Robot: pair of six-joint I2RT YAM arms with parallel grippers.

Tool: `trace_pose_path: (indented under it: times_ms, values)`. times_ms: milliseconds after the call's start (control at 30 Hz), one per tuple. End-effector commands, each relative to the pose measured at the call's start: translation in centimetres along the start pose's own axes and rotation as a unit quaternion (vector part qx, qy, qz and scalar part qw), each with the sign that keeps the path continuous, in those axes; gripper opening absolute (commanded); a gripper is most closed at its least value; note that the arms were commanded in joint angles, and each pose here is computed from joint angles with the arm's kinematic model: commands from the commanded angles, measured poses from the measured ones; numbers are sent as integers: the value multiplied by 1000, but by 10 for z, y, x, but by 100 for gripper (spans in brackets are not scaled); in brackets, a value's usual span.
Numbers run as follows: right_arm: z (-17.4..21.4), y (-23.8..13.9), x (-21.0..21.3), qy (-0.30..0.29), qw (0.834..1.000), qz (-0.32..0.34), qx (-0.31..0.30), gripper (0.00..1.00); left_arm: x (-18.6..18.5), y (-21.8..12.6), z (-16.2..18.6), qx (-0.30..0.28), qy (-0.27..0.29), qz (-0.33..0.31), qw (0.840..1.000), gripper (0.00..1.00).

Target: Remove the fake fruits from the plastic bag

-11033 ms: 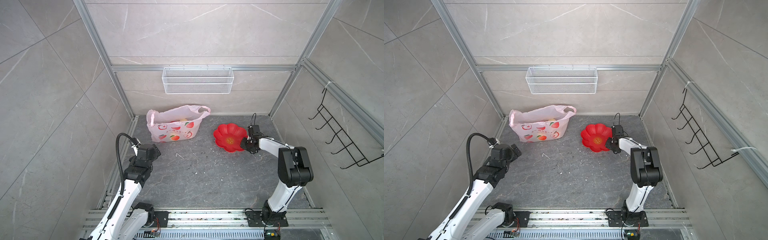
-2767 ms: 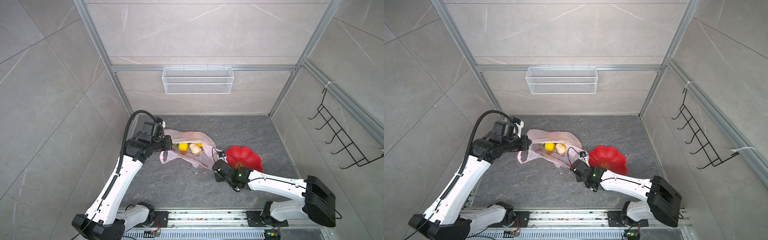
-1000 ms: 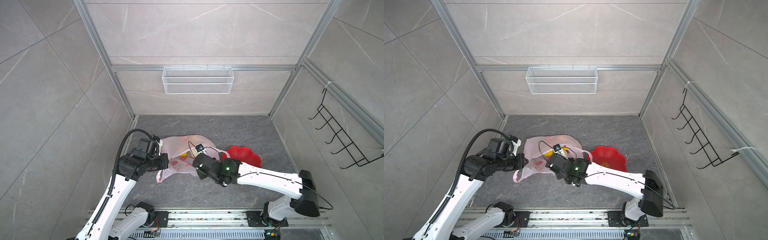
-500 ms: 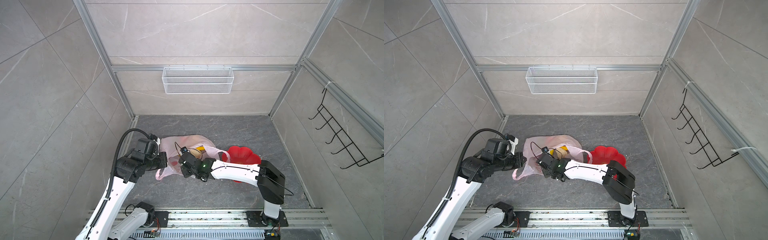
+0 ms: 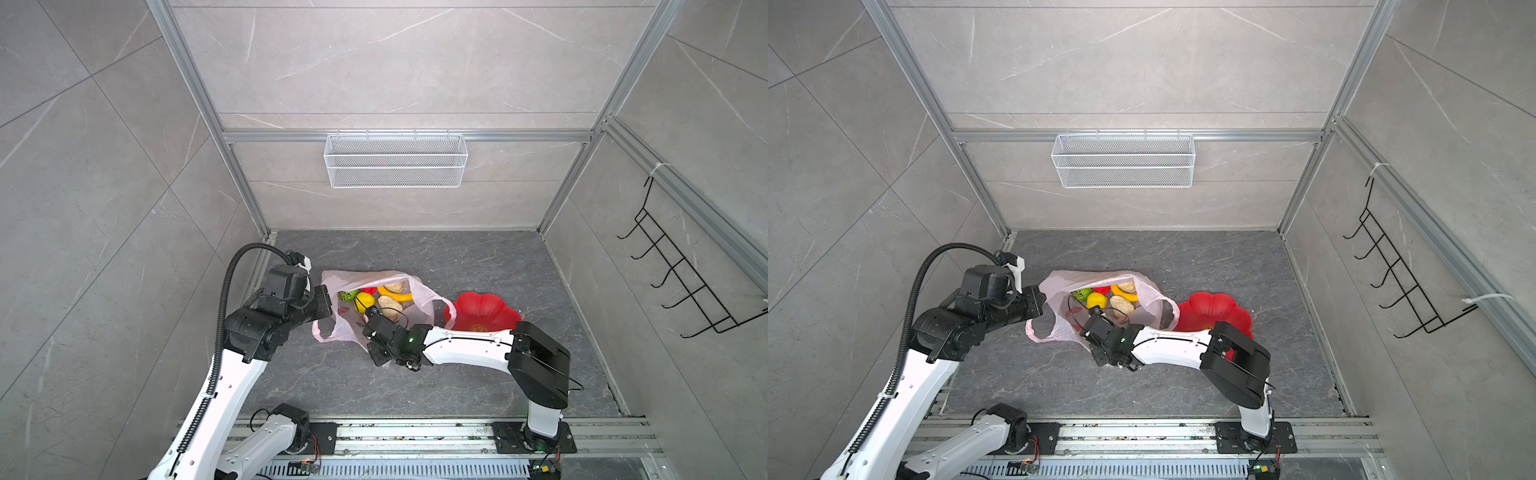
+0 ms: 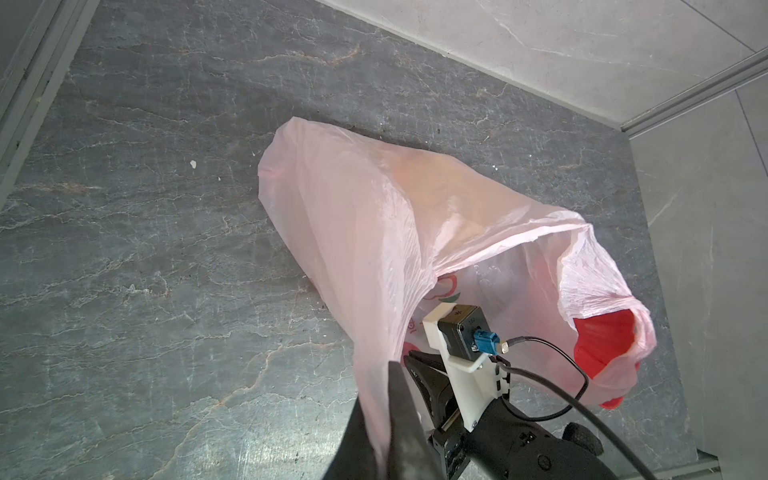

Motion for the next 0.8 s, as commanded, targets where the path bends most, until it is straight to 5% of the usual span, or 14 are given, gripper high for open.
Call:
trace_pose_path:
  times_ms: [0,767]
  values:
    - [-12,3,5,-15,1000,6,-4,12,-7,-16,-6,-16,-1,30,999,7]
    - [-80,22,-20,2,999,38,-29,17,20,-22,64,85,25,52,995,7]
Point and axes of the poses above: each gripper's point midway between its finger pads, its own y axis out along the fingers, its own x axis along the line the jaws close on, z = x × y, the point moved 7 cm from there along -y, back along the fingers, and after that the axes turned 3 degrees about -y, right-handed, at the moved point
